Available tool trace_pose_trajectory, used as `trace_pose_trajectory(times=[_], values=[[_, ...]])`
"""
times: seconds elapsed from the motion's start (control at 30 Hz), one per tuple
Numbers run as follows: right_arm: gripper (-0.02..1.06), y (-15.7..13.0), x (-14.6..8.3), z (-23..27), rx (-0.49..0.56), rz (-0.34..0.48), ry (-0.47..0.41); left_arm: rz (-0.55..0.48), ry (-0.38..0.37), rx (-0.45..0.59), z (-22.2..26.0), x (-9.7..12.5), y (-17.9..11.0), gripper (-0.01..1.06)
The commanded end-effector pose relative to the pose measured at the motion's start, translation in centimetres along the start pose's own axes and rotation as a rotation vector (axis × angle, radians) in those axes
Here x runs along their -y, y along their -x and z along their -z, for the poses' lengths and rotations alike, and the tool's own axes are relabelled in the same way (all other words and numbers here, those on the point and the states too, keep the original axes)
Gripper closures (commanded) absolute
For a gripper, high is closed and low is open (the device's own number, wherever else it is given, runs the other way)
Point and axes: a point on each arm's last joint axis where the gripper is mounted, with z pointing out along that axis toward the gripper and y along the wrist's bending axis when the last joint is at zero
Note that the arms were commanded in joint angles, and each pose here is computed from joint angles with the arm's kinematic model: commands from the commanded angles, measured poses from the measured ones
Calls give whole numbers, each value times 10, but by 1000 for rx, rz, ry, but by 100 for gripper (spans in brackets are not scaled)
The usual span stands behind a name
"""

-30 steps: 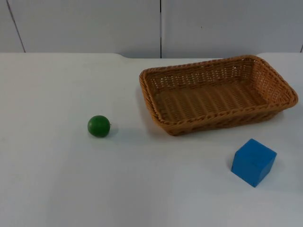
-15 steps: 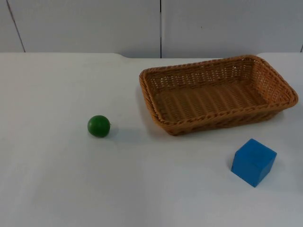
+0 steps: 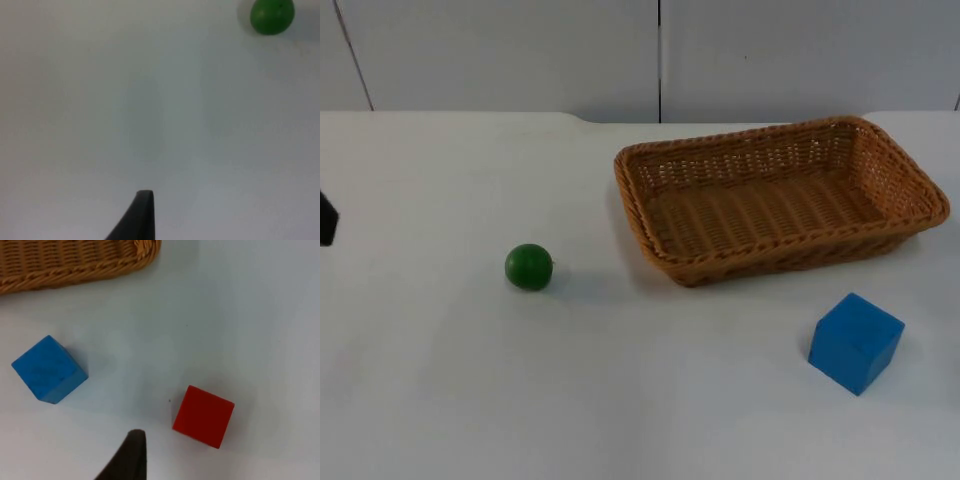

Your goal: Place all geometric objects except the red cube into the basket.

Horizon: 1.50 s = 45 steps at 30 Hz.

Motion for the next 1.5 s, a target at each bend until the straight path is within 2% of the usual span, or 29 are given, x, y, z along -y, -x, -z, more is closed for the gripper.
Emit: trace_pose_trajectory(times=[0.0,0.17,0.27,0.43,0.57,0.73,1.0,1.33,1.4,1.47], values=[[-1,2,1,1,13,-7,-1,-22,-30,-15,-11,6,13,0],[-1,2,1,1,13,-7,-1,-71,-54,-73,-45,18,44,0],[-1,2,1,1,13,-7,-1,-141,-76,-115,-73,31,68,0],[-1,2,1,1,15,-7,-1,-240,-102,-165,-114,48,90,0],[-1,2,1,1,15,-7,-1,-282,-104,-194,-143,57,103,0],[-1,3,1,1,22,-7,-1,-353,-93,-250,-185,72,108,0],[-1,3,1,1,23,-7,-1,-330,-86,-314,-234,73,107,0],[-1,3,1,1,24,-7,-1,-351,-69,-321,-254,72,100,1],[-1,3,1,1,24,-7,-1,-360,-62,-320,-256,71,99,6],[-1,3,1,1,24,-7,-1,-355,-61,-313,-256,71,100,20]])
